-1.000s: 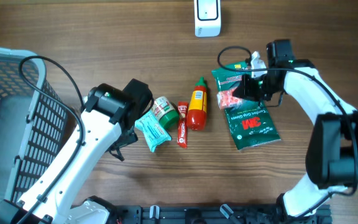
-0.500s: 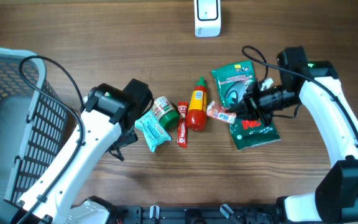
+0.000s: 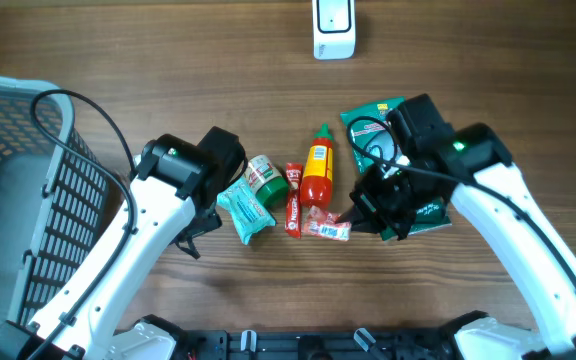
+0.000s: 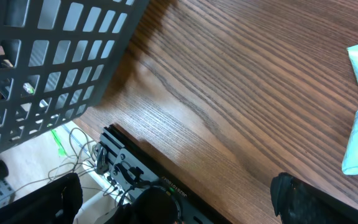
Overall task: Scan the item barcode
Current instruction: 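Lift the Kleenex pack and carry it toward the white scanner, then hold the Kleenex pack up in front of the scanner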
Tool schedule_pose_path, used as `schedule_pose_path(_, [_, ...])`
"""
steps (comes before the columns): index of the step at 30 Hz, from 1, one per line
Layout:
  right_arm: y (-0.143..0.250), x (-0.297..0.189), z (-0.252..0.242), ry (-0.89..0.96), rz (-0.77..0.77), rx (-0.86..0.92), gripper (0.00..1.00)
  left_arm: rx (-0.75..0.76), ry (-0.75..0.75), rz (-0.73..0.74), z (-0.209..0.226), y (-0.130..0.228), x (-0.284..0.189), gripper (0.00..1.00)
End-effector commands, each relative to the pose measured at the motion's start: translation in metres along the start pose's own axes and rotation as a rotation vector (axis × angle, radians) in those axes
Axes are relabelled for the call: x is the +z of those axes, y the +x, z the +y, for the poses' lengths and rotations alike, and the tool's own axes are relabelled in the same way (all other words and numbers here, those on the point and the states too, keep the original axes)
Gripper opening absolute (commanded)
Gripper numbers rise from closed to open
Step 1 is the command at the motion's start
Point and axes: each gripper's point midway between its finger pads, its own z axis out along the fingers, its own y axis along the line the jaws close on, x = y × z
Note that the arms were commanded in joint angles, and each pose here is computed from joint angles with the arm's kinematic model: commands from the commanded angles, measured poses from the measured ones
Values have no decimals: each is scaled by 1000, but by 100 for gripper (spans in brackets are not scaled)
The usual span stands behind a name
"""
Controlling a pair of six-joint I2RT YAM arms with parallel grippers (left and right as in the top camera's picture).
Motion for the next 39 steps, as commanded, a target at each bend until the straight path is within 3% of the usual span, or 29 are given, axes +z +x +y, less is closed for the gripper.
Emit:
schedule_pose_path(1, [4,-12,3,-40,-55,37,4,-27,-1,-14,3,-2,0,100])
schedule_pose_path(4, [-20,-17,15,-72,-188,-23,4,-27,-1,-14,3,-2,0,100])
schedule_pose_path(7, [-69,-41,64,-191,-500,-268,4,-26,-1,-14,3,-2,0,100])
schedule_pose_path(12, [-127,-108,115,-231,-1017,-489,4,-26,-1,-14,3,-2,0,100])
schedule_pose_path(15, [-148,-127,138,-216,-1189,-572,4,-26,-1,-14,3,-1,0,100])
schedule_pose_path(22, [-220,-96,207,-114,-1406,-896,4,-26,-1,-14,3,-2,0,100])
schedule_pose_path(32, [-295,-82,254,-267,-1818,-1051,4,-27,-1,-14,3,-2,0,100])
schedule_pose_path(39, [-336,-73,280,-289,-1833,-1073,4,-26,-1,-14,3,-1,0,100])
